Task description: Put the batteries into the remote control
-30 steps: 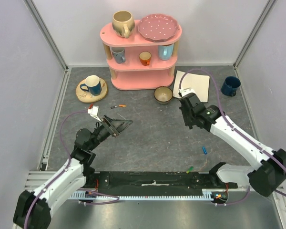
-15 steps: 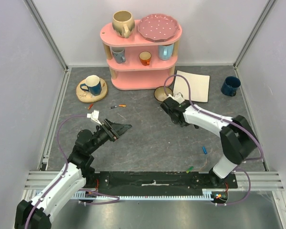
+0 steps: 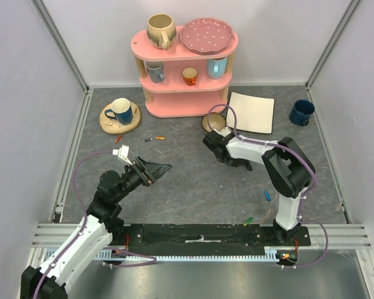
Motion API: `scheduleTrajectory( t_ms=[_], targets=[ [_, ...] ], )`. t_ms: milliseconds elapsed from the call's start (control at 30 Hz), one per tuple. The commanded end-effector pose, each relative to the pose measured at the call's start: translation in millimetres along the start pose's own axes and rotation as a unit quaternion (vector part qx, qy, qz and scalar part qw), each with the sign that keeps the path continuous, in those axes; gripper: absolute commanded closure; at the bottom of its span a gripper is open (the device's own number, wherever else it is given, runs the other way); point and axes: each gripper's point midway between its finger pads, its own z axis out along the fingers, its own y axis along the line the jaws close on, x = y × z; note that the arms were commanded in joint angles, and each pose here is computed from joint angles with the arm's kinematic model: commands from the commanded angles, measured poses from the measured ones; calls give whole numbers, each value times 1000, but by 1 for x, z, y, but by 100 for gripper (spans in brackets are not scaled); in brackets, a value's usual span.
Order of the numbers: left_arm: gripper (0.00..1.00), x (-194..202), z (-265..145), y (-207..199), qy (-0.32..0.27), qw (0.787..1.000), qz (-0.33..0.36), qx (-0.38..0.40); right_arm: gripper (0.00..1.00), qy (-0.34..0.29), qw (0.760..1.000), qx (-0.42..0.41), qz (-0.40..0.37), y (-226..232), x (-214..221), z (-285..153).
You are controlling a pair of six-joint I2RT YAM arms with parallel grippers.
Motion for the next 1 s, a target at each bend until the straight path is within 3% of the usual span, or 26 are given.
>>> scheduleTrajectory(
  t_ms=[0,133,533,700,767,833,867,933,967],
  targets=[
    [17,-2,-2,-3,-5,1000,19,8,100,-11,1000,-22,18,13,-17,6],
    [16,-2,-4,-1,-7,1000,20,7,92,-5,998,-55,12,28,-14,9],
    [14,3,-4,5,2,1000,28,-1,51,-28,985,-167,29,49,-18,-27],
    [13,-3,-3,17,9,996,73,-54,46,-81,969,-216,86,30,-32,-69],
    [12,-3,-5,33,19,991,88,-100,45,-135,957,-222,127,6,-37,-92],
    [10,-9,-3,43,16,986,84,-140,44,-226,923,-250,184,-18,-52,-125],
    [10,-9,-2,45,22,985,81,-153,44,-228,920,-258,186,-9,-33,-114],
    [9,-8,1,61,30,979,68,-190,43,-308,868,-295,254,-21,-41,-139],
    [9,-9,2,63,37,975,66,-207,42,-301,867,-298,260,-10,-23,-125]
  ],
)
